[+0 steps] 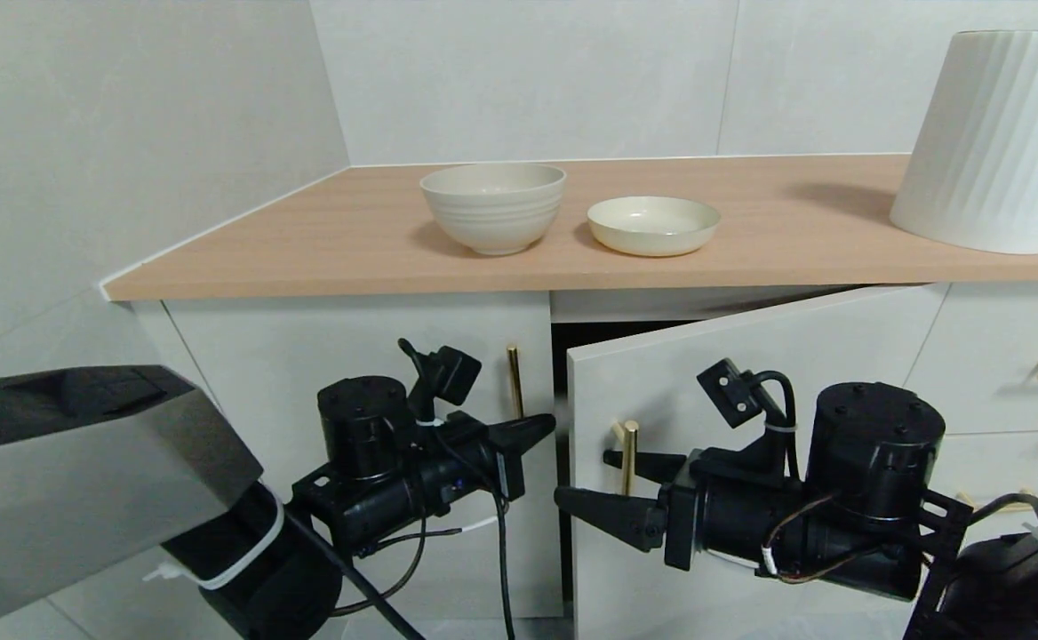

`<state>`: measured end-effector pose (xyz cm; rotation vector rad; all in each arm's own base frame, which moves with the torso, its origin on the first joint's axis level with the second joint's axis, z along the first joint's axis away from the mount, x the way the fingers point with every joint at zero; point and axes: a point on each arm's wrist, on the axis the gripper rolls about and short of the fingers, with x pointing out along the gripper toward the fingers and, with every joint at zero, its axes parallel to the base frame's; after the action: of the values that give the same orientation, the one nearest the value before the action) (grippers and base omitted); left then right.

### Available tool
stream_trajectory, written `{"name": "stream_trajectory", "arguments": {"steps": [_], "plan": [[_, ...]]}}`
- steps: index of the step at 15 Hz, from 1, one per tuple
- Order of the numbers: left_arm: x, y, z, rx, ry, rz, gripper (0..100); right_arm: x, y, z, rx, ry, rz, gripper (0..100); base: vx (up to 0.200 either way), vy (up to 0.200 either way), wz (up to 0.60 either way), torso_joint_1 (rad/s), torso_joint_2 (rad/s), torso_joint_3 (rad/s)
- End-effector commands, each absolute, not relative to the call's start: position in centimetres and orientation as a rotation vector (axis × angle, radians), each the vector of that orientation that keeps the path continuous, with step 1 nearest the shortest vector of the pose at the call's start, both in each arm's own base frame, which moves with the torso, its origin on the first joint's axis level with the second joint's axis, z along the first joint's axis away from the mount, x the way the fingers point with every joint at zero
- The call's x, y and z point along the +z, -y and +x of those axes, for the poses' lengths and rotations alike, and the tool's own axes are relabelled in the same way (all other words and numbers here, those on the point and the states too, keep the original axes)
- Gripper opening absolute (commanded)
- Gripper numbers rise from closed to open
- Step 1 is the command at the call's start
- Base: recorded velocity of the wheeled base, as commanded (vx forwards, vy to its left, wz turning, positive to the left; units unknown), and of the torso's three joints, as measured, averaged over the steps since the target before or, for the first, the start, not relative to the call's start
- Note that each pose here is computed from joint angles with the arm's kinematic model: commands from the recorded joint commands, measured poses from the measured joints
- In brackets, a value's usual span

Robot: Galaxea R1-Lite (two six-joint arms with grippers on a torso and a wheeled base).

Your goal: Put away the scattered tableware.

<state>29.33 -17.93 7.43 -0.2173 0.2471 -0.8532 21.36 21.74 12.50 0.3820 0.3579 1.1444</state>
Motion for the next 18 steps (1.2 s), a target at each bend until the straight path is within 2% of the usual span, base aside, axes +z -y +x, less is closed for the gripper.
{"name": "stream_trajectory", "arguments": {"steps": [1, 5, 10, 18], "plan": [[5.9, 18.7, 29.3, -0.868, -0.277, -0.214, 0, 12.5, -21.7, 21.3, 1.145, -0.36, 0.381, 100, 0.0, 0.0, 0.0, 0.0, 0.0, 0.0], [6.6, 20.6, 28.5, -0.943, -0.156, -0.259, 0, 12.2, -21.4, 21.0, 1.155, -0.378, 0.374, 100, 0.0, 0.0, 0.0, 0.0, 0.0, 0.0], [7.6, 21.4, 29.3, -0.957, -0.103, -0.266, 0, 11.9, -20.8, 20.4, 1.157, -0.358, 0.311, 100, 0.0, 0.0, 0.0, 0.0, 0.0, 0.0], [8.7, 23.4, 30.2, -0.987, -0.118, -0.259, 0, 12.1, -17.8, 20.9, 1.061, -0.345, 0.318, 100, 0.0, 0.0, 0.0, 0.0, 0.0, 0.0]]}}
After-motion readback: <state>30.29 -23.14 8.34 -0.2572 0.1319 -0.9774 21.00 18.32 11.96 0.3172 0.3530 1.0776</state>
